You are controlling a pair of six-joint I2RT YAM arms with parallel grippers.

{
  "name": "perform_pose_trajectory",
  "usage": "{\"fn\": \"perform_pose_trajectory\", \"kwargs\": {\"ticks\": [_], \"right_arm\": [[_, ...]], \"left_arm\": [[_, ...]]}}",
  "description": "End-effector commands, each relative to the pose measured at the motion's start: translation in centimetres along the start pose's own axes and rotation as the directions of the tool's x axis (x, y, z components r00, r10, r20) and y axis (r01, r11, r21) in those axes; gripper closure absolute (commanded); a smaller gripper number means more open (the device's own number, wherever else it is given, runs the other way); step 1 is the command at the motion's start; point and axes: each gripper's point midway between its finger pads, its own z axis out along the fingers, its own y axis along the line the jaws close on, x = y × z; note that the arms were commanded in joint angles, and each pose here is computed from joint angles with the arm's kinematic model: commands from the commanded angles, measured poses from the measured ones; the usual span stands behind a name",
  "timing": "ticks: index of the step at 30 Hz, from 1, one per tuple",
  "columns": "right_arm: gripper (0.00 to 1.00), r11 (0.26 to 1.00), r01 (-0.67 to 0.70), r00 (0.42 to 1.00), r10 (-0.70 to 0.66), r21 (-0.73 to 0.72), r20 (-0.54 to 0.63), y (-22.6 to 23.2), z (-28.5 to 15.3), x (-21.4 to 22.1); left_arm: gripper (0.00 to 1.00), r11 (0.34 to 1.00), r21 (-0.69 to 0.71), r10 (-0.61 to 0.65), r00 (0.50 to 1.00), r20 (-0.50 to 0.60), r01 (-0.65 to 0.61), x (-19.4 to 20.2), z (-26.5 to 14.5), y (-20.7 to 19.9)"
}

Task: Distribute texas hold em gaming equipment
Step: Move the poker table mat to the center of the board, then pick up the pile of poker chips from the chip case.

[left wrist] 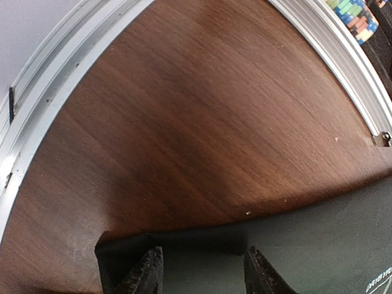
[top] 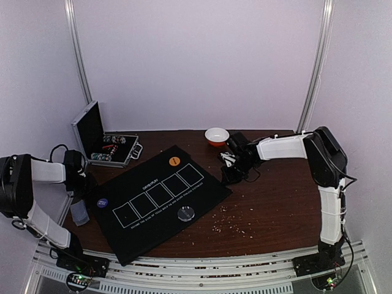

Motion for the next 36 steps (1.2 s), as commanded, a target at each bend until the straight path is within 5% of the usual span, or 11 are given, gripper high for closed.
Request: {"fn": "perform_pose_trajectory", "kwargs": {"ticks": [1,16,22,26,31,36], "right_arm": [[0.98,0.996,-0.058,0.998,0.058,0.062,0.001,-2.1,-1.4,1.6],[0.95,0.989,-0.099,0.994,0.092,0.11,0.063,-4.3,-5.0,2.1],[0.79,0.986,-0.065,0.989,0.043,0.154,0.143,-4.5,-8.5,-0.2],[0.6,0.986,-0.034,0.982,0.002,0.166,0.188,-4.4,-10.0,-1.7],[0.44,0.986,-0.007,0.983,-0.024,0.168,0.185,-4.4,-10.2,-2.9],[0.42,0.989,0.008,0.988,-0.03,0.145,0.154,-4.1,-9.3,-2.9]], "left_arm": [[0.53,0.998,0.052,0.032,0.999,-0.024,-0.03,1.4,0.7,-1.5],[0.52,0.986,0.053,0.159,0.987,0.017,-0.16,-0.2,-0.1,-5.3],[0.46,0.965,-0.066,0.26,0.95,0.171,-0.253,-6.2,-4.9,-6.2],[0.26,0.888,-0.079,0.456,0.849,0.267,-0.452,-10.5,-7.4,-10.4],[0.12,0.778,-0.161,0.621,0.782,0.05,-0.607,-12.0,-3.1,-12.8],[0.22,0.731,-0.277,0.647,0.763,-0.013,-0.624,-14.1,-0.4,-12.3]]}}
